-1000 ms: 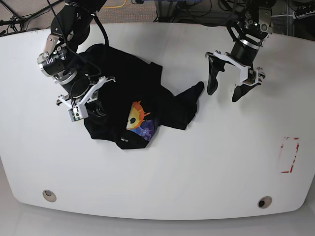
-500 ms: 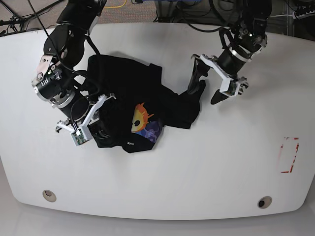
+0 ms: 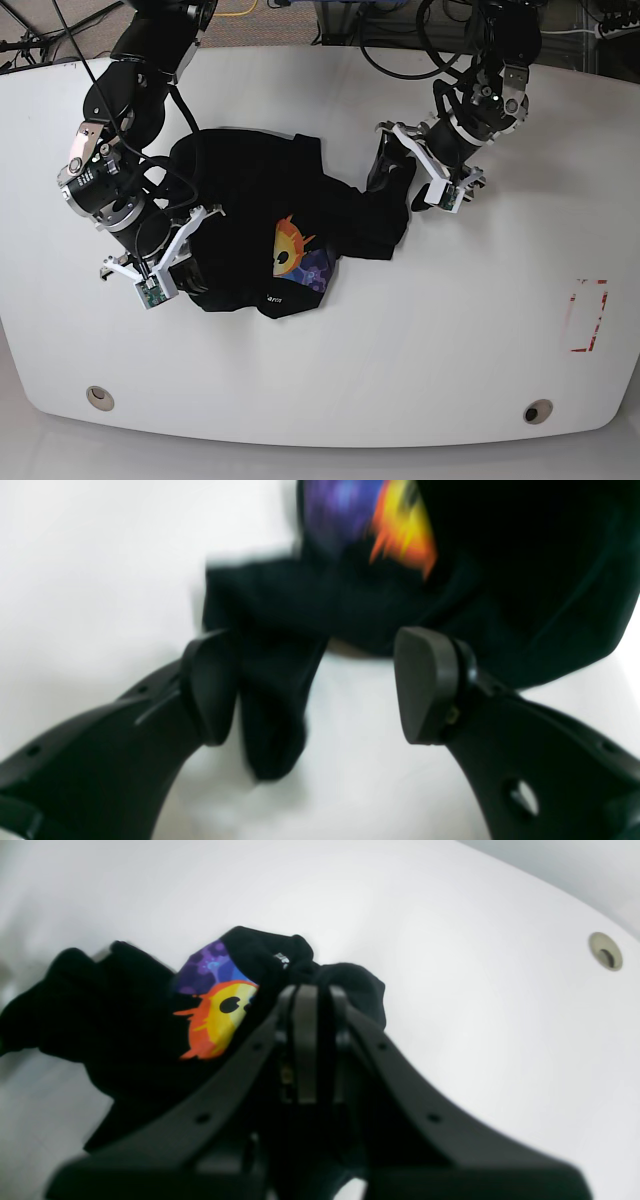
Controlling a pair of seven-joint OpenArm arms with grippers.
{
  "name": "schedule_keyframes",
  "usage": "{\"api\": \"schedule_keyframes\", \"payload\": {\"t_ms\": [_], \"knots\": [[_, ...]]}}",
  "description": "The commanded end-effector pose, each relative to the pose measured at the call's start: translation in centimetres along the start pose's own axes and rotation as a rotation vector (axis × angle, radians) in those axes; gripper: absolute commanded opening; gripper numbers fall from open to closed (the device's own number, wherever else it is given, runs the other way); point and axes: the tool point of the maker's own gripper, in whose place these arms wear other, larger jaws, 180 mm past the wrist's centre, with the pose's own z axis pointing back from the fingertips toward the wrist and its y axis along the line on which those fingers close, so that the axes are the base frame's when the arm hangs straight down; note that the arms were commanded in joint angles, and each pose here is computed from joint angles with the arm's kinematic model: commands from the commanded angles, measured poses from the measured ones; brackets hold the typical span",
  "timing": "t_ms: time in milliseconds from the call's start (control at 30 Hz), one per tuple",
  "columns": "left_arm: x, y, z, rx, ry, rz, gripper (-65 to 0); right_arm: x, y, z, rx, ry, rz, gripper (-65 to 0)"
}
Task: Fold the T-shirt properly
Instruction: 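Grasp the shirt's sleeve end with the left gripper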
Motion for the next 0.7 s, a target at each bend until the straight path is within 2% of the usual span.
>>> {"api": "schedule_keyframes", "payload": {"t_ms": [0,67,333,400,667], "knots": [[1.8,-0.1,-0.2,-0.028,-0.072,0.008,-20.3,2.4,-0.7,0.4,-0.024,-0.072,0.031,-63.4],[1.4,0.2,-0.1,-0.044,-0.083,0.036,-20.0,4.5,-1.6,0.3,-0.053,-0.104,0.063,-63.5],[0.8,1.0,-0.5,-0.059,-0.082,0.074,-20.1,6.8,-2.3,0.2,-0.084,-0.135,0.107,-63.5],[0.6,1.7,-1.1,-0.046,-0.076,0.103,-20.1,7.0,-0.5,-0.4,-0.026,-0.138,0.125,-63.7],[0.1,2.5,-2.1,-0.015,-0.043,0.12,-20.5,7.1,0.9,-0.9,0.015,-0.136,0.145,-63.7]]}}
